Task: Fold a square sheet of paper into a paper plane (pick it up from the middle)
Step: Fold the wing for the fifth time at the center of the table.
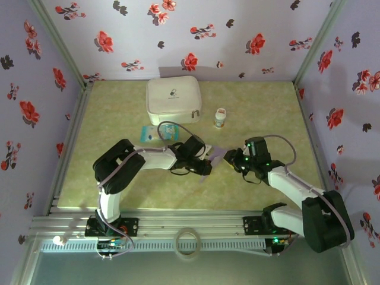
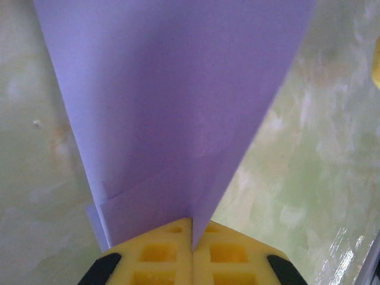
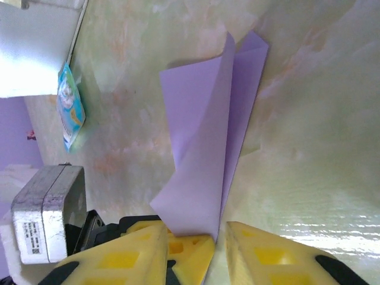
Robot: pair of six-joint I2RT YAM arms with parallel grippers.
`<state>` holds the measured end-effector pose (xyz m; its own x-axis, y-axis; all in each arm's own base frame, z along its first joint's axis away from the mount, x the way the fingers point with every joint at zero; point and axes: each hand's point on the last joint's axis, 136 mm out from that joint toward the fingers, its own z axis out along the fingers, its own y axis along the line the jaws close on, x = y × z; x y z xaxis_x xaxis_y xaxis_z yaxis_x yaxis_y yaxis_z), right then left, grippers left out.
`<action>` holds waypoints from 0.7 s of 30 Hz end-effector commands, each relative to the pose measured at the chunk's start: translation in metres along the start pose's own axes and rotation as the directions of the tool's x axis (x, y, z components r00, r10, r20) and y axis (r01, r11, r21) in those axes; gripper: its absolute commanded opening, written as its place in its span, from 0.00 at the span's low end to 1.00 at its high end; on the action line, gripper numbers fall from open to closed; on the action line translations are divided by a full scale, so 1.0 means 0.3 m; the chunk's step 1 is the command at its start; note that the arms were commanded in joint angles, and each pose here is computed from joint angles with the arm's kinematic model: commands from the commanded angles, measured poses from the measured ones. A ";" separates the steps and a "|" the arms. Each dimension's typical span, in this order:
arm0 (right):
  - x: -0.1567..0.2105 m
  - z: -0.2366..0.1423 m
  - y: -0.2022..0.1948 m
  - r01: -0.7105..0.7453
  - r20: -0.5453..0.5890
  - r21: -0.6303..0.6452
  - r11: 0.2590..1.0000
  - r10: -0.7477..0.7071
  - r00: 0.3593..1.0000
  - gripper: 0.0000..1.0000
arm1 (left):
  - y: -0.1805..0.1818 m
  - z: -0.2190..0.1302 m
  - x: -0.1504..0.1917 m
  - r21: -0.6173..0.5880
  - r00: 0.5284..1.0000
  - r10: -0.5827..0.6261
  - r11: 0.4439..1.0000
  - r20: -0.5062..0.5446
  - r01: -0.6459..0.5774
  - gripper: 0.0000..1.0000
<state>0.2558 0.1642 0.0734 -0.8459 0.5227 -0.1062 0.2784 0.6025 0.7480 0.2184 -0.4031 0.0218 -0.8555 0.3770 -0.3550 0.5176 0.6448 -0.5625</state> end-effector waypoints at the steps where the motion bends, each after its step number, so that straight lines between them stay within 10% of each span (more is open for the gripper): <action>1: 0.029 0.024 0.002 0.001 -0.042 -0.026 1.000 -0.002 0.999 0.24 | -0.008 0.014 -0.018 0.036 1.000 -0.023 0.999 -0.008 0.024 0.01; 21: 0.007 0.136 0.021 -0.008 -0.039 -0.038 0.999 0.006 0.999 0.06 | -0.013 0.038 -0.019 0.171 0.986 -0.153 0.972 -0.068 0.163 0.01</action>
<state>0.2655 0.1919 0.0499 -0.8717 0.4866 -0.0583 0.2711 0.5778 0.7699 0.2215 -0.4138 0.0219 -0.9062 0.3335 -0.2599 0.4153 0.5870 -0.6949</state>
